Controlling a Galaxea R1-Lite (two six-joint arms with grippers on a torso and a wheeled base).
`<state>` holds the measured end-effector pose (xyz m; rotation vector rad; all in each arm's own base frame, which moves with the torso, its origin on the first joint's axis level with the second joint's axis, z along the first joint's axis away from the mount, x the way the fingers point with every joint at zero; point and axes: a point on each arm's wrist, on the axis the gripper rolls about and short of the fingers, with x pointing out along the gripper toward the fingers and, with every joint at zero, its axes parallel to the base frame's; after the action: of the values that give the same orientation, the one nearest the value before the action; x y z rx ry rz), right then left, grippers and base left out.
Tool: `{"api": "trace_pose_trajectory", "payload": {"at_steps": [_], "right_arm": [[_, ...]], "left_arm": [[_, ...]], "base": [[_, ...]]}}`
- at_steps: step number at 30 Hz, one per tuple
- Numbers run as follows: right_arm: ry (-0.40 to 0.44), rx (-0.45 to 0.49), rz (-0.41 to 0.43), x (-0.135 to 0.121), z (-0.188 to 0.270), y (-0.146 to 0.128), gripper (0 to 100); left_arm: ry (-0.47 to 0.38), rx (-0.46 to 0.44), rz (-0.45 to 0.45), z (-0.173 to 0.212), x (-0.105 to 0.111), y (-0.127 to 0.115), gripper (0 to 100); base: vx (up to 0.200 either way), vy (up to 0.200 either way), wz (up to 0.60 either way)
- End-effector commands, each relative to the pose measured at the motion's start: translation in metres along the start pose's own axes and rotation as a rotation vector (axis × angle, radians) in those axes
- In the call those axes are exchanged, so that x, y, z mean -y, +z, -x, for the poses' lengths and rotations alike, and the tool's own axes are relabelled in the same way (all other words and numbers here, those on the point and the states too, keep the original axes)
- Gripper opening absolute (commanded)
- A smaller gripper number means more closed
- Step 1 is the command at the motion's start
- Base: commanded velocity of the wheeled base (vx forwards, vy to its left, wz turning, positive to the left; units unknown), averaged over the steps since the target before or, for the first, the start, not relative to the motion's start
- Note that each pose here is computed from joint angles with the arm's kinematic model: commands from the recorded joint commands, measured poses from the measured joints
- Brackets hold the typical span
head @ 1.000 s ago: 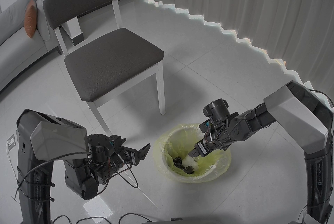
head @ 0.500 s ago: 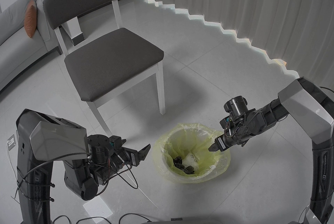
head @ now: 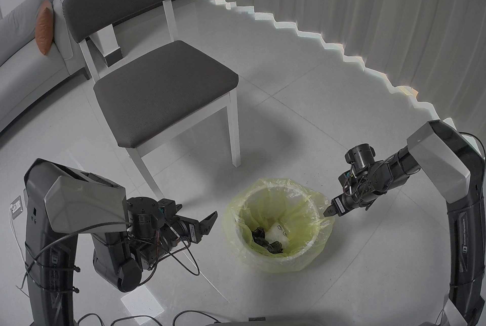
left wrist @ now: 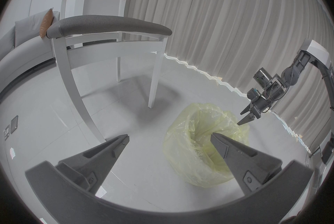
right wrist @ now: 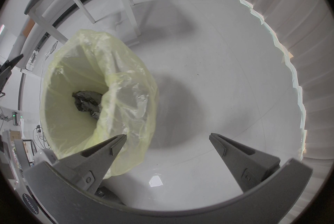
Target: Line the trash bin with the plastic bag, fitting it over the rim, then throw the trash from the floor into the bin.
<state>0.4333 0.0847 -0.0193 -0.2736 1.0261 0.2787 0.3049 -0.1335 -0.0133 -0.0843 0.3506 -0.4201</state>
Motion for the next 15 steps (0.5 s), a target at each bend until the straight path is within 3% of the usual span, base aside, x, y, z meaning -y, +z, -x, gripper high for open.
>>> {"api": "trace_pose_trajectory", "payload": {"at_steps": [1,9,15], "right_arm": [[-0.004,-0.033,-0.006,0.007,-0.033,-0.007,100],[0.029,-0.12,0.059,0.0,-0.043,0.014,100],[0.009,-0.115,0.04,0.007,-0.034,0.014,100]], "left_arm": [[-0.005,0.006,-0.004,-0.002,0.001,-0.002,100],[-0.002,0.001,-0.005,-0.003,0.001,-0.004,100],[-0.003,0.004,-0.006,-0.002,0.001,-0.003,100]], "base": [[0.0,0.0,0.0],[0.0,0.0,0.0],[0.0,0.0,0.0]]}}
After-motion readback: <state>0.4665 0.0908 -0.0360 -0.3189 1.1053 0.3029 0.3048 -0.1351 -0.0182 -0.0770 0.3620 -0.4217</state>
